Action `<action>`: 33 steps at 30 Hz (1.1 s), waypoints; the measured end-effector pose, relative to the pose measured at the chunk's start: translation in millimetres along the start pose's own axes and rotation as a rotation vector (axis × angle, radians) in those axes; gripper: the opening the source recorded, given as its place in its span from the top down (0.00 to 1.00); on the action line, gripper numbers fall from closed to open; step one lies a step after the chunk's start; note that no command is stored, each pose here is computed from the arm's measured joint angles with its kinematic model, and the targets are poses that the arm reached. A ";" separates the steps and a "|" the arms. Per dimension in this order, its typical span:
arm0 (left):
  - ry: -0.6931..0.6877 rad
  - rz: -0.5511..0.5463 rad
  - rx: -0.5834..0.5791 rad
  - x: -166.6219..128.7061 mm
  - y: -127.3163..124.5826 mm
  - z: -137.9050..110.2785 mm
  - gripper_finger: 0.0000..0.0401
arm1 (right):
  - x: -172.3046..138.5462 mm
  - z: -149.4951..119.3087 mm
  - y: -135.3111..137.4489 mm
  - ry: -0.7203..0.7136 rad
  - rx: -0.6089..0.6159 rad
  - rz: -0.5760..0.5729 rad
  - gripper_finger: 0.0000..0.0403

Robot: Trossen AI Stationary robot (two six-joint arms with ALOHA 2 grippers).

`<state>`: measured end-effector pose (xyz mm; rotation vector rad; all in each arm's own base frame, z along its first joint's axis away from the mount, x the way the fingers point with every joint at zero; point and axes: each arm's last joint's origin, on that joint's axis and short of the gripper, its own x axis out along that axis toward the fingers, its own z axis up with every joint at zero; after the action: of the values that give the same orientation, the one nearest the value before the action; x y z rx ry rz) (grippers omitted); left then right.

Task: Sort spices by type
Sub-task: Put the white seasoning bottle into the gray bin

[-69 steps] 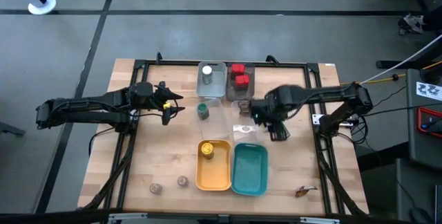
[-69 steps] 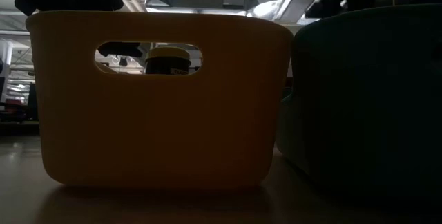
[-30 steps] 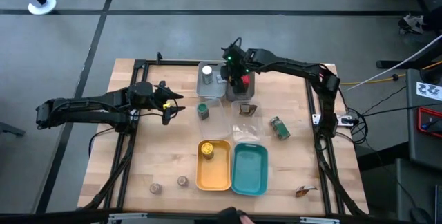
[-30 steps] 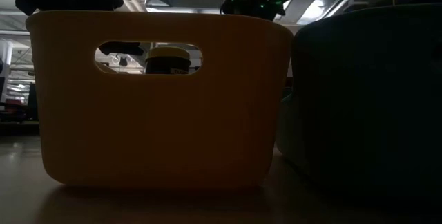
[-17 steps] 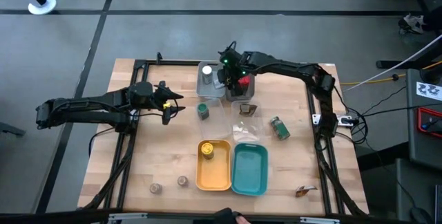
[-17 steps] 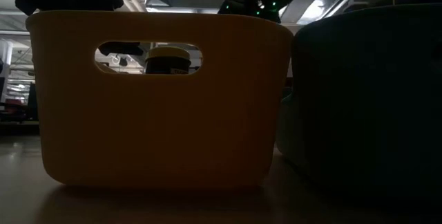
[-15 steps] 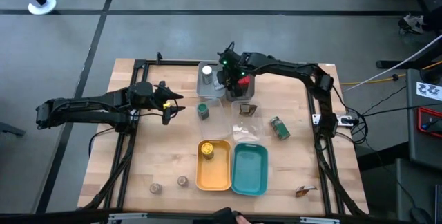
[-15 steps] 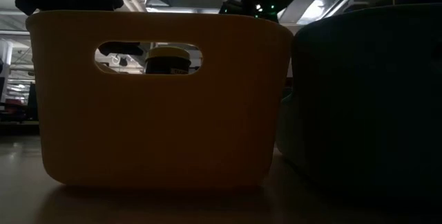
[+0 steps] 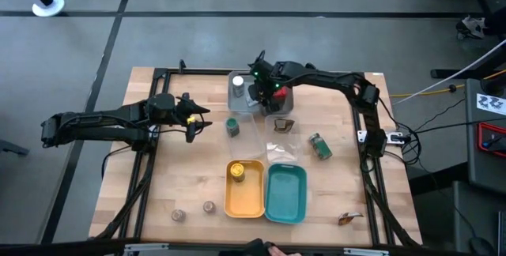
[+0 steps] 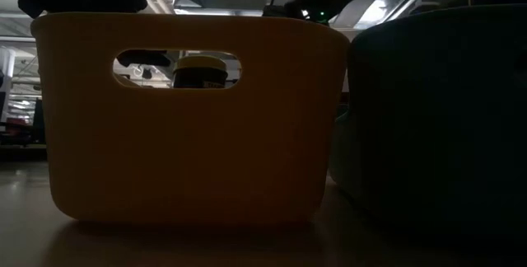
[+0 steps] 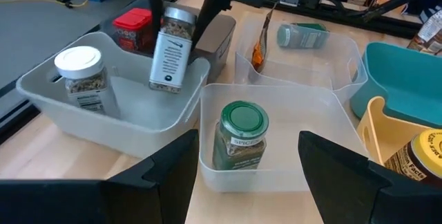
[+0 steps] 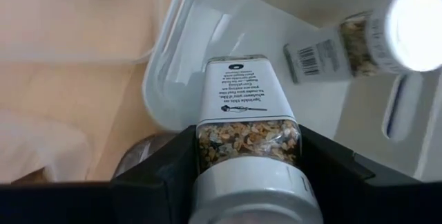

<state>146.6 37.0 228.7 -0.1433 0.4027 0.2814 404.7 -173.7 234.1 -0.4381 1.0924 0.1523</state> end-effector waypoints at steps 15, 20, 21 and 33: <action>0.000 0.000 -0.006 0.1 0.0 0.0 0.42 | 17.7 -3.0 2.4 0.061 -0.052 0.001 0.48; 0.000 0.000 -0.006 0.1 0.0 0.0 0.42 | 18.6 -3.3 2.5 0.063 -0.051 0.004 0.45; 0.000 0.000 -0.006 0.1 0.0 0.0 0.42 | 18.5 -3.3 2.5 0.063 -0.051 0.003 0.44; 0.001 0.000 -0.006 0.1 0.0 -0.1 0.42 | 18.4 -2.9 2.1 0.070 -0.051 -0.010 0.42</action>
<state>146.7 37.0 228.6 -0.1491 0.4026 0.2830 410.1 -174.8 216.2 -0.4971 1.1568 0.1575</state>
